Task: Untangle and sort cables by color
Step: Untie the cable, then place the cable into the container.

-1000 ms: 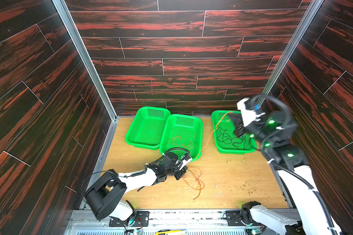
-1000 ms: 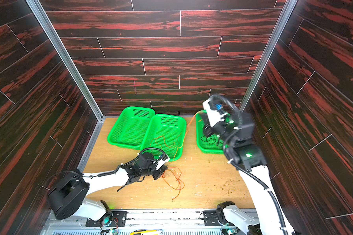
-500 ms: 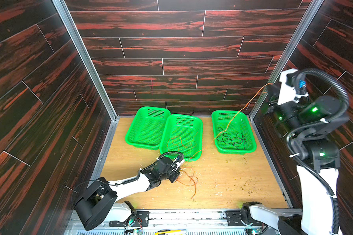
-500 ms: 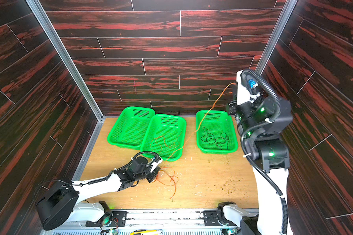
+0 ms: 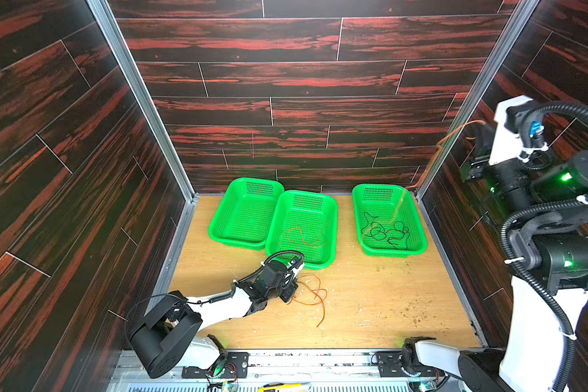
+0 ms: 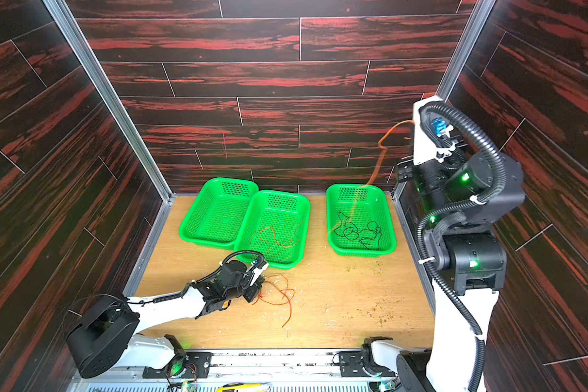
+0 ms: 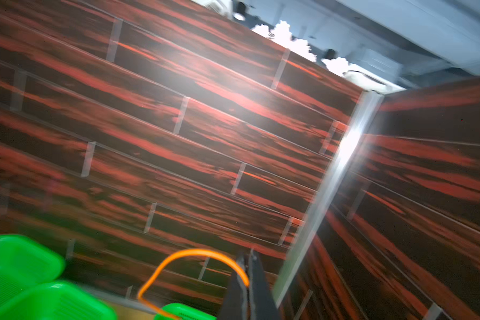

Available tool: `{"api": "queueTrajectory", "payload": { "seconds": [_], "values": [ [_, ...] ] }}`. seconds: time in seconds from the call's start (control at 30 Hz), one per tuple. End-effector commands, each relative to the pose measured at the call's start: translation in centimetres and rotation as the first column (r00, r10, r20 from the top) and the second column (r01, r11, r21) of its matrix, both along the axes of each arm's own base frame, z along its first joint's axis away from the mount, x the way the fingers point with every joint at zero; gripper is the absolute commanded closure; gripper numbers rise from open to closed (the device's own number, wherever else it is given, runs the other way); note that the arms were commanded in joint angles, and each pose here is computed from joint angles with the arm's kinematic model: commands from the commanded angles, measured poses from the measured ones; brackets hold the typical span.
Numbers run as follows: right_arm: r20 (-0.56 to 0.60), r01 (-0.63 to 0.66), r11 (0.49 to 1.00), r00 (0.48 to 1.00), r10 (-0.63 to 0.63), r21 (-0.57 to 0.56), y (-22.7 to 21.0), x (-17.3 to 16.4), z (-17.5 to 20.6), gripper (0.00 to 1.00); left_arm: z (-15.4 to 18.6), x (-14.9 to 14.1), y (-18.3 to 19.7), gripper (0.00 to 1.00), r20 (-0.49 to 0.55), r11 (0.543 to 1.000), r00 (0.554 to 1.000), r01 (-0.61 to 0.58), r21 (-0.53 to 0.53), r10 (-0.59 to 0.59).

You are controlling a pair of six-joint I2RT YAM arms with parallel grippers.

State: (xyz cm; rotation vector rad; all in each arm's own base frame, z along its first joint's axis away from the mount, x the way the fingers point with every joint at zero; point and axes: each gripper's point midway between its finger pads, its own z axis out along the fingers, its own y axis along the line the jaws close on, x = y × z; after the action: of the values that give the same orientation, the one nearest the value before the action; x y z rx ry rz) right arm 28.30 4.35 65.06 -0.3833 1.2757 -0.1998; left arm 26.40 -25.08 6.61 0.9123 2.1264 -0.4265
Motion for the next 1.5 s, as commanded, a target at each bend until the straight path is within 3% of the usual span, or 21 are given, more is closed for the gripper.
{"api": "queueTrajectory", "payload": {
  "seconds": [0.0,0.07,0.17,0.27,0.47,0.57,0.6,0.77,0.93,1.2,1.3,1.47],
  "values": [
    [-0.094,-0.157,0.987,0.984,0.154,-0.024,2.9,1.6,-2.5,1.0,0.3,0.0,-0.6,1.0,-0.022,1.0,0.999,0.023,-0.012,-0.024],
    [-0.124,-0.234,0.972,0.965,0.23,-0.022,4.2,2.1,-3.4,1.0,0.8,-0.3,-1.2,0.97,-0.024,0.998,0.998,0.059,-0.032,-0.06],
    [-0.153,-0.345,0.939,0.928,0.341,0.001,6.1,2.5,-4.2,1.0,2.5,-0.6,-1.9,0.72,0.004,0.992,0.996,0.094,-0.084,-0.094],
    [-0.174,-0.424,0.905,0.89,0.421,0.024,7.5,2.9,-4.9,1.0,4.7,-0.3,-2.1,0.57,0.065,0.987,0.994,0.097,-0.129,-0.089],
    [-0.164,-0.485,0.873,0.859,0.485,0.039,8.6,3.1,-4.4,1.0,8.9,-0.4,-2.6,0.38,0.152,0.976,0.983,0.133,-0.174,-0.106],
    [-0.176,-0.537,0.842,0.826,0.536,0.046,9.4,2.9,-4.7,1.0,12.6,-0.4,-3.8,0.15,0.219,0.962,0.969,0.164,-0.219,-0.115],
    [-0.176,-0.548,0.835,0.818,0.547,0.045,9.6,2.8,-4.8,1.0,13.8,-0.3,-4.2,0.01,0.242,0.957,0.963,0.175,-0.231,-0.117],
    [-0.177,-0.589,0.806,0.789,0.588,0.052,10.3,2.3,-4.8,1.0,19.7,1.1,-7.6,0.01,0.321,0.913,0.938,0.242,-0.33,-0.133],
    [-0.175,-0.62,0.782,0.764,0.621,0.064,10.8,1.7,-4.7,1.0,22.3,1.5,-12.2,0.01,0.347,0.842,0.914,0.35,-0.41,-0.21],
    [-0.181,-0.697,0.714,0.695,0.696,0.071,12.2,-0.2,-5.2,1.0,22.2,5.1,-15.4,0.01,0.342,0.806,0.934,0.283,-0.52,-0.108],
    [-0.181,-0.719,0.692,0.673,0.717,0.068,12.6,-0.8,-5.3,1.0,20.8,7.3,-16.0,0.01,0.31,0.841,0.949,0.212,-0.498,-0.056],
    [-0.183,-0.743,0.666,0.647,0.74,0.069,13.0,-1.6,-5.6,1.0,20.7,9.1,-15.7,0.01,0.335,0.841,0.941,0.146,-0.521,0.043]
  ]
}}
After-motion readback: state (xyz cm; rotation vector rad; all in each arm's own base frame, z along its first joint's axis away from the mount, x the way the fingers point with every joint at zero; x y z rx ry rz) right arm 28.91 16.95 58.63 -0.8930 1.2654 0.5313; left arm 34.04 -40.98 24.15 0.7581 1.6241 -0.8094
